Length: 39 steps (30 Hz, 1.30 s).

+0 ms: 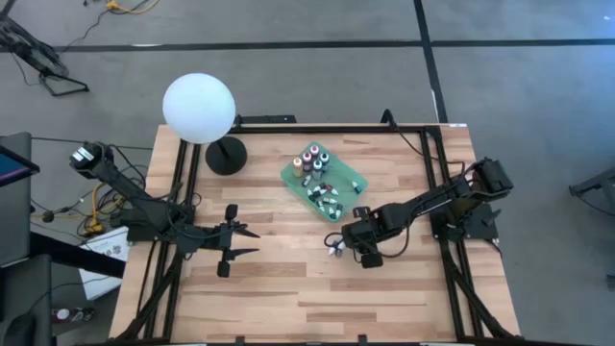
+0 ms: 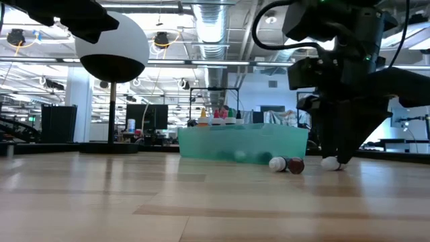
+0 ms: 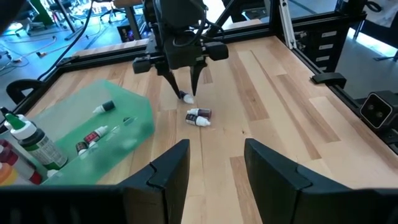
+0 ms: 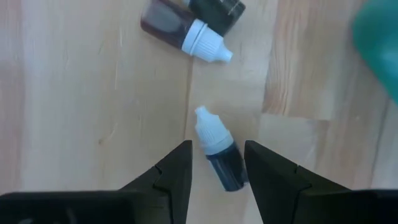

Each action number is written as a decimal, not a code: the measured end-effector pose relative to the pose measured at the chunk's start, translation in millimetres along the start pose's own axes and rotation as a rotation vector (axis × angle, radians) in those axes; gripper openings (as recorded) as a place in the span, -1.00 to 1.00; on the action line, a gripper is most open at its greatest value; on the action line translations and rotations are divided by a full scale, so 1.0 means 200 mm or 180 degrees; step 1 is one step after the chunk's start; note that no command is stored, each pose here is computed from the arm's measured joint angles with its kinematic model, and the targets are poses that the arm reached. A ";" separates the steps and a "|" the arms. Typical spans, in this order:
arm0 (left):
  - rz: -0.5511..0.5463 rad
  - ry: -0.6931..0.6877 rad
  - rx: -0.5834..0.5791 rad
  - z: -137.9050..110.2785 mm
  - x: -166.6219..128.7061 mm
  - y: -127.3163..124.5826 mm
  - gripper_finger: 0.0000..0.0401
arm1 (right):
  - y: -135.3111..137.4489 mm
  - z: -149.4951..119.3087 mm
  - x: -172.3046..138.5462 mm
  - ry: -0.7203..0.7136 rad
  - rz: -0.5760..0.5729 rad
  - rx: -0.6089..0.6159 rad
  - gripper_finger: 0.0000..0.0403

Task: Pick & Place food coloring
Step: Put the small red food coloring bottle into the green bin

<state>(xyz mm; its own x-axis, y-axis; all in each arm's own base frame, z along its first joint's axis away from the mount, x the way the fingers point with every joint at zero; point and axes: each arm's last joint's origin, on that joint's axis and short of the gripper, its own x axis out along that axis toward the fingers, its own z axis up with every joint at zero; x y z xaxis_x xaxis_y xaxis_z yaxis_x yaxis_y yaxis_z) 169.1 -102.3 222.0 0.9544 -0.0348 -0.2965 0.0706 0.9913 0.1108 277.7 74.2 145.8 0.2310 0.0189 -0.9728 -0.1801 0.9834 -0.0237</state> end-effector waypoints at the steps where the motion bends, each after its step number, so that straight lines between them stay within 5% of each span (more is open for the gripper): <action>1: 0.0000 0.0000 0.0000 0.00 0.00 0.00 -0.26 | 0.00 0.00 0.00 0.0000 0.0016 0.0005 -0.30; 39: -0.0029 0.0001 0.0023 0.00 0.00 0.00 -0.26 | 0.03 0.02 0.03 0.0168 0.0040 0.0028 -0.63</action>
<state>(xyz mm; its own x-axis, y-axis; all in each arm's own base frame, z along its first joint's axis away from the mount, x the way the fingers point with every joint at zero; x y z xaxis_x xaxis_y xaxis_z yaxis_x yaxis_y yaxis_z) 169.1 -102.6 222.1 0.9536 -0.0439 -0.2979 0.0815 0.9900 0.1150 281.4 80.9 139.8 0.1779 0.0220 -0.9838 -0.1742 0.9847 -0.0094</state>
